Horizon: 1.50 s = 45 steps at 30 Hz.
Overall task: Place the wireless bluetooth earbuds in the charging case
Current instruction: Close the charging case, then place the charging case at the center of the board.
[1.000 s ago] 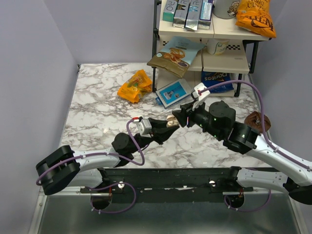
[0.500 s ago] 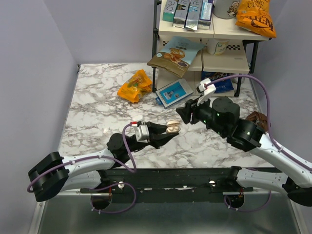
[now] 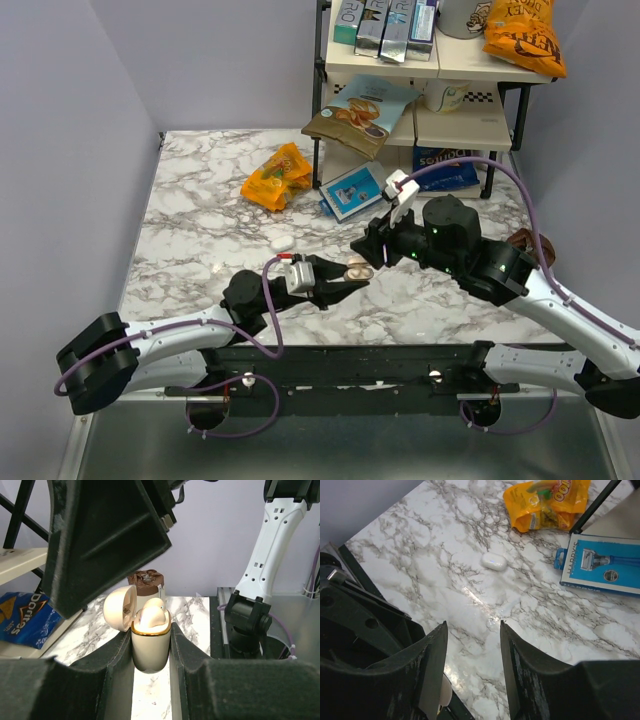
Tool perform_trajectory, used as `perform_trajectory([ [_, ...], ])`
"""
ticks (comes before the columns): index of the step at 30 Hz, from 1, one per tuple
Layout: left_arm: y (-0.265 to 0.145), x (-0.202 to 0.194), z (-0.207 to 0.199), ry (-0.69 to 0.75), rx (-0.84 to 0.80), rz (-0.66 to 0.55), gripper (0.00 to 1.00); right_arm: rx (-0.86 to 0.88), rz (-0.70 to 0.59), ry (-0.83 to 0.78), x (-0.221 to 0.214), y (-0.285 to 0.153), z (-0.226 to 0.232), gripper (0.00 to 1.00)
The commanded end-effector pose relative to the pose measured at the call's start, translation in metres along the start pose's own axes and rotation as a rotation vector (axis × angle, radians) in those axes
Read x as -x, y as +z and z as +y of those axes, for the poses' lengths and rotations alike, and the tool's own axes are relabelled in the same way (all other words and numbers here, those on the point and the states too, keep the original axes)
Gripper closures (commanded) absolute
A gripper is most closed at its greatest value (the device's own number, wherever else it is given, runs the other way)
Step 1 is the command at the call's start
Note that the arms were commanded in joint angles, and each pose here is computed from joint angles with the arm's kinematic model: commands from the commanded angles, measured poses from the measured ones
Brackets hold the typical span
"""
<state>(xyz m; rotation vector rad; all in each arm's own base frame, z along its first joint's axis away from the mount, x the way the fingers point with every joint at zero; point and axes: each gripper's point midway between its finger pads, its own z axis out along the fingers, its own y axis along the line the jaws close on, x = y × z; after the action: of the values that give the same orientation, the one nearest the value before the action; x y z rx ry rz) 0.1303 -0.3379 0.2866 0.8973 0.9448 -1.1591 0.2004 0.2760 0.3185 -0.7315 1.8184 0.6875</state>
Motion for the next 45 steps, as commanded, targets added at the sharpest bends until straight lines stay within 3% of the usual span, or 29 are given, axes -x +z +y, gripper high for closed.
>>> perform_trajectory([
  [1,0.008,0.021,0.009,0.067,0.024,-0.062,1.0,0.079,0.041,-0.024,-0.009,-0.009,0.012,0.46],
  [16,0.01,0.026,0.024,0.063,0.09,-0.087,1.0,0.075,0.024,0.002,-0.012,-0.018,0.011,0.46],
  [20,0.007,0.014,0.032,0.028,0.14,-0.058,1.0,-0.133,-0.067,0.082,0.002,-0.027,-0.024,0.42],
  [26,-0.015,-0.06,0.076,-0.261,0.375,0.158,1.0,-0.38,-0.092,0.228,-0.016,-0.026,-0.075,0.39],
  [33,-0.03,-0.144,0.125,-0.605,0.583,0.447,1.0,-0.367,-0.004,0.267,-0.061,-0.006,-0.081,0.39],
  [39,-0.029,-0.188,0.158,-0.727,0.647,0.53,1.0,-0.36,-0.005,0.262,-0.069,-0.011,-0.081,0.39],
  [45,-0.053,-0.245,0.178,-0.842,0.748,0.662,1.0,-0.368,-0.007,0.242,-0.074,-0.018,-0.083,0.38],
])
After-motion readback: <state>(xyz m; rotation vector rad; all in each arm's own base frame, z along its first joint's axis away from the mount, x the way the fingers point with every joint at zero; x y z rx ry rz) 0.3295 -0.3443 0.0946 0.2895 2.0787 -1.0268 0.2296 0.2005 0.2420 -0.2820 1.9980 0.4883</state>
